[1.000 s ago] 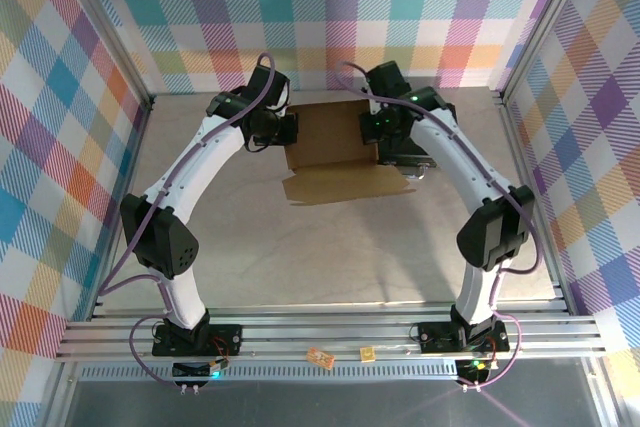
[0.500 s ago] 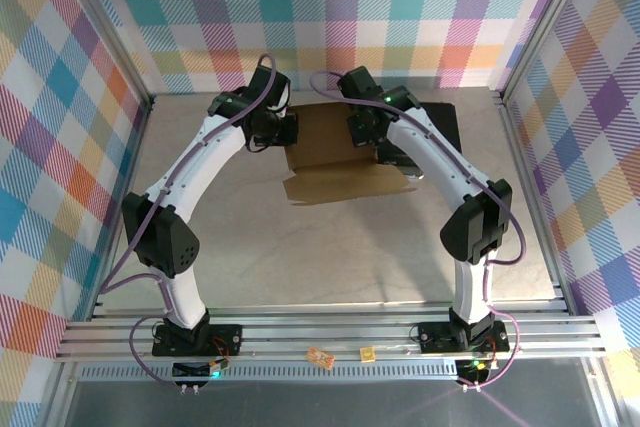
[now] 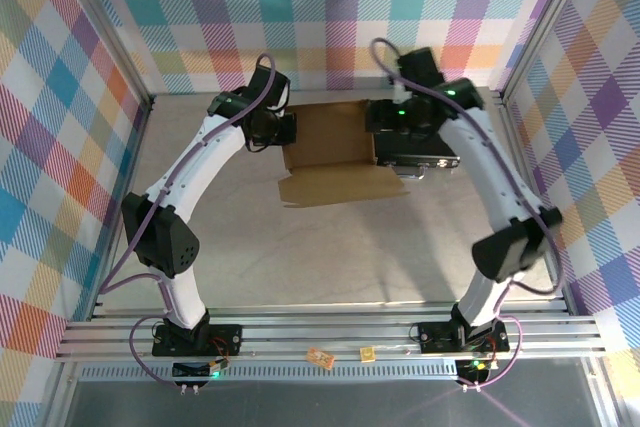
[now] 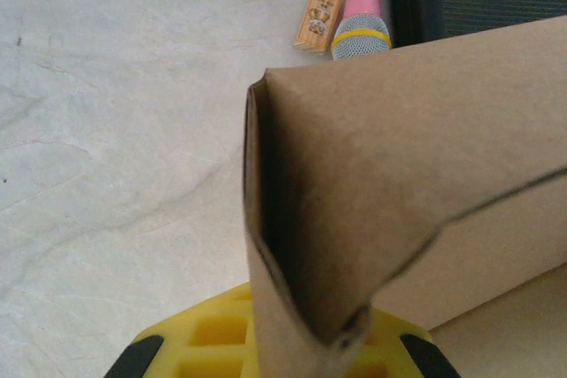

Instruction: Fold the paper box

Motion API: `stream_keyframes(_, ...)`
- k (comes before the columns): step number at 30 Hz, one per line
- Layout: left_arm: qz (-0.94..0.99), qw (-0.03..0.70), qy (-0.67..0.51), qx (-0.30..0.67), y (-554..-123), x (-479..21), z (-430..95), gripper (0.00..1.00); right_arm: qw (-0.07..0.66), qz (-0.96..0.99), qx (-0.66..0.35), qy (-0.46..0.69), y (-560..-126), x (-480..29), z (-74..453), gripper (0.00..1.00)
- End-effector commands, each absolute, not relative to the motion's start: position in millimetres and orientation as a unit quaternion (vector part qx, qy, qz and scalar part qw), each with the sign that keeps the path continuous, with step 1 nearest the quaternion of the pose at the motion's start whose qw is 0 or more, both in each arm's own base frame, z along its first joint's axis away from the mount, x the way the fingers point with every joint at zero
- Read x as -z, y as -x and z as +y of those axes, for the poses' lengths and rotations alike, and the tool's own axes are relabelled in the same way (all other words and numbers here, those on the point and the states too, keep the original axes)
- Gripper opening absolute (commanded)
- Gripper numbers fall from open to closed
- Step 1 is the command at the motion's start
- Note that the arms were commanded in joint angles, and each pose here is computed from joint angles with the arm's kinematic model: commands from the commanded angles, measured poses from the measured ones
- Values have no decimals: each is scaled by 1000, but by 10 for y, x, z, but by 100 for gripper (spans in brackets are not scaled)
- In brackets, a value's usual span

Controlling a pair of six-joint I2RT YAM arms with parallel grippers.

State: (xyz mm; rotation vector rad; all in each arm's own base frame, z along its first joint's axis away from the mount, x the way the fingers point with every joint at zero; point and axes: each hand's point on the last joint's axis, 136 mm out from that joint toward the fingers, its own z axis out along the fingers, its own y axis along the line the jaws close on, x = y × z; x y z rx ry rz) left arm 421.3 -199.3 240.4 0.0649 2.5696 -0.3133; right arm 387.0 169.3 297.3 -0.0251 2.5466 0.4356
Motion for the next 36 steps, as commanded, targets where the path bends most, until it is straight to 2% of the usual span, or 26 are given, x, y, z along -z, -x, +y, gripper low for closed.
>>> stream_keyframes(1,955,270,12,126,-4221,-2430,-1867,0,226,929,-283,-77,-3683,-3043,1634,70)
stream_keyframes(7,962,233,113,87,-4213,-2165,-1488,0,170,891,-350,-234,-3417,-2843,1322,69)
stream_keyframes(11,949,215,211,88,-4134,-1938,-1270,0,111,854,-403,-310,-3251,-2708,1470,68)
stream_keyframes(13,940,212,252,94,-4092,-1847,-1205,0,105,845,-406,-332,-3182,-2689,1559,68)
stream_keyframes(17,918,205,319,113,-4037,-1699,-1167,0,140,838,-400,-344,-3107,-2797,1770,70)
stream_keyframes(21,909,192,350,121,-4028,-1597,-1183,0,101,848,-387,-348,-3003,-2679,2091,71)
stream_keyframes(24,908,188,352,127,-4045,-1574,-1210,0,84,859,-385,-327,-3030,-2623,2358,71)
stream_keyframes(29,909,187,348,135,-4036,-1575,-1244,0,95,874,-378,-289,-3159,-2699,2648,71)
stream_keyframes(36,909,193,343,138,-4026,-1619,-1237,0,99,891,-355,-265,-3172,-2619,2761,69)
